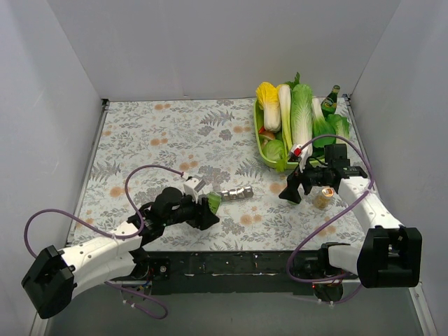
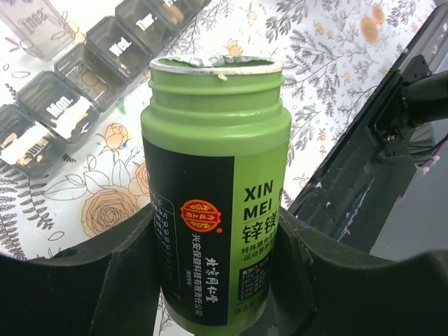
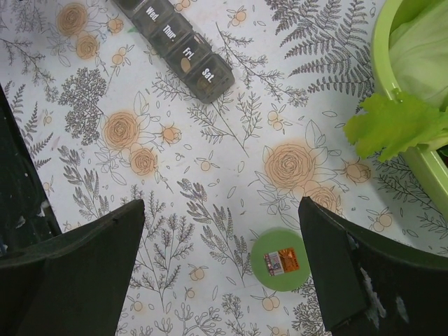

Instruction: Sort the pills into containers

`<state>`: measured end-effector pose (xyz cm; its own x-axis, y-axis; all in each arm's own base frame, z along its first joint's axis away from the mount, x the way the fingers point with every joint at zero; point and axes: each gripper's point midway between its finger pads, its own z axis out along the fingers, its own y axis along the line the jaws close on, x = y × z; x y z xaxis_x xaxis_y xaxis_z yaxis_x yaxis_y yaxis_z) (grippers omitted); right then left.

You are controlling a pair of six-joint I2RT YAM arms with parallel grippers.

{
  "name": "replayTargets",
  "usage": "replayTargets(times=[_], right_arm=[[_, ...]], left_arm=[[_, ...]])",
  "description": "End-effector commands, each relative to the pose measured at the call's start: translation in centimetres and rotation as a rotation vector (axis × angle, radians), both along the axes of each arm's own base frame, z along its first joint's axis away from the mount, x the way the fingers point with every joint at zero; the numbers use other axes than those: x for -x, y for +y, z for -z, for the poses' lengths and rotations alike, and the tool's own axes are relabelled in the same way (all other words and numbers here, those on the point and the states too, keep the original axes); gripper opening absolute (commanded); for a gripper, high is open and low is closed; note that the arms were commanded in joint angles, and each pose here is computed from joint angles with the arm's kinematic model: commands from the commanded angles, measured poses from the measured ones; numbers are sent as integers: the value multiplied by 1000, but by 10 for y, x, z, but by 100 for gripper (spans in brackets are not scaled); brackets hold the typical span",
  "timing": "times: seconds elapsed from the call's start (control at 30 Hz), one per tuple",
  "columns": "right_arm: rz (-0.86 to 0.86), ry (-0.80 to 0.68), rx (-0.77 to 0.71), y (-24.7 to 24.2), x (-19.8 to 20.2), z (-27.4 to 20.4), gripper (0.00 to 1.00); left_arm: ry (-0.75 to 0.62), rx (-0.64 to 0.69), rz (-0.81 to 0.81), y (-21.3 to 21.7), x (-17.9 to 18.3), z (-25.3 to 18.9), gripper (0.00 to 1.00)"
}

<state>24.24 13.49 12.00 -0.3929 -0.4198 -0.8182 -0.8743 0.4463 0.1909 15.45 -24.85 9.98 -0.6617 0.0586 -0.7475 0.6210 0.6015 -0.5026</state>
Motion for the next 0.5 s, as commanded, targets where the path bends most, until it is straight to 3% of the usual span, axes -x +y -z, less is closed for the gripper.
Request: replayTargets(times=[0.0,0.23,0.37,0.47], right_arm=[[-37,-39,-37,3,-2,-3,98],[-146,-62,-88,11,12,-14,98],[-424,-208,-185,32,52,-30,98],[-644,-407,-95,46,59,-21,98]], left_arm=[[1,18,2,-8,-5,-15,0],[-73,60,52,-9,0,-30,0],[-252,111,126,-11,1,-62,0],[-388,67,212,-8,4,-74,0]])
